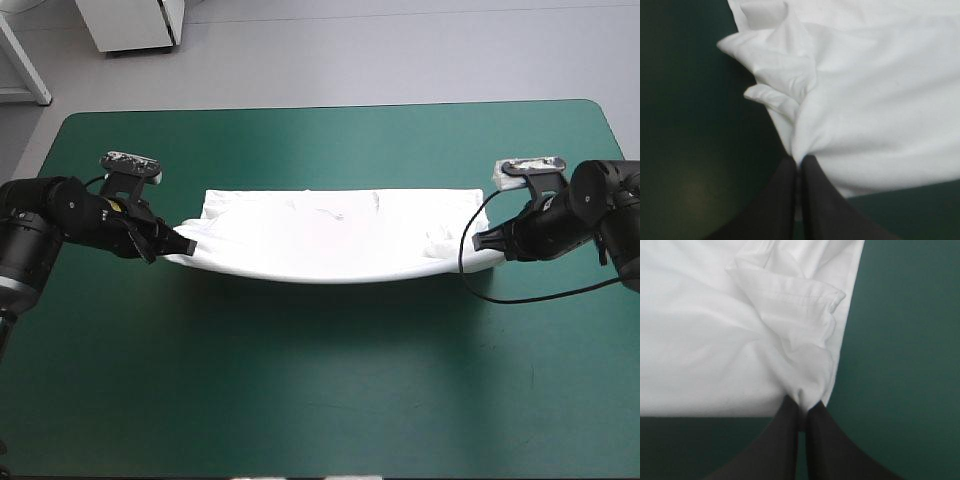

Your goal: Fold the cloth

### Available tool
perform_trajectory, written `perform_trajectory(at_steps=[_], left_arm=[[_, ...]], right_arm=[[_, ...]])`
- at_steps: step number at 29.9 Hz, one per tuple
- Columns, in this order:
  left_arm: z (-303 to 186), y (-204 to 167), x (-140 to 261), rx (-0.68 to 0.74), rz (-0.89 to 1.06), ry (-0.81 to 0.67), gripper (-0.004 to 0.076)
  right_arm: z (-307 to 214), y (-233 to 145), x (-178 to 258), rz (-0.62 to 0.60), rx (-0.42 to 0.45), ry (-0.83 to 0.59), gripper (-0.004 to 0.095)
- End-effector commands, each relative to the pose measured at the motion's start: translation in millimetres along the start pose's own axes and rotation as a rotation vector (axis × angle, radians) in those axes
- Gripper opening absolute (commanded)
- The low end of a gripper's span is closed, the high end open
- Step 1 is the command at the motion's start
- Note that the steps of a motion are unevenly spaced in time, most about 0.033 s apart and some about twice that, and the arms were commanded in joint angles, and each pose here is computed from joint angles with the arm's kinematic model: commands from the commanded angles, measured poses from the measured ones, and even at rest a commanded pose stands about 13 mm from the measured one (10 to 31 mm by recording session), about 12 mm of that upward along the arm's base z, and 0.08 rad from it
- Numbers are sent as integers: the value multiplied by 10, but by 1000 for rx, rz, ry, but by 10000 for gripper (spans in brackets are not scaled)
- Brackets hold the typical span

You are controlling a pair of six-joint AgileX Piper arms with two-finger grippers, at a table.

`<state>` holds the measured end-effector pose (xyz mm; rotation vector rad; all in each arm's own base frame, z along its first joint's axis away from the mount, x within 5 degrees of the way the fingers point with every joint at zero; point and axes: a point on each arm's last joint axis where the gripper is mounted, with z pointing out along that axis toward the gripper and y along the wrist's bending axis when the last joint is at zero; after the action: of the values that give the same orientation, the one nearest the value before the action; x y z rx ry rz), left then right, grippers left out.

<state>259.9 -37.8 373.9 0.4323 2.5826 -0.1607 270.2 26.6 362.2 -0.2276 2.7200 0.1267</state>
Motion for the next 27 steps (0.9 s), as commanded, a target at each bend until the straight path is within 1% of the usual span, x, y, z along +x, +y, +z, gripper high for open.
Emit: perform_trajectory(at_steps=[1, 6, 9, 12, 20, 27], left_arm=[[-97, 27, -171, -39, -5, -98, -9], [73, 105, -386, -59, -7, -154, -9], [194, 164, -550, -74, -6, -187, -9], [338, 242, -712, -102, 9, -187, -9], [867, 442, -1102, -105, -6, -180, -9], [1298, 515, -1222, -74, -25, -140, -9]], right_arm=[[-231, -38, -196, -10, 50, -118, -19], [-187, -78, -556, -15, 59, -156, -19], [-36, -110, -783, -14, 57, -152, -19], [149, -140, -971, -12, 51, -138, -19], [664, -236, -1281, 4, 32, -98, -19], [944, -498, -1426, 64, 26, -98, -19]])
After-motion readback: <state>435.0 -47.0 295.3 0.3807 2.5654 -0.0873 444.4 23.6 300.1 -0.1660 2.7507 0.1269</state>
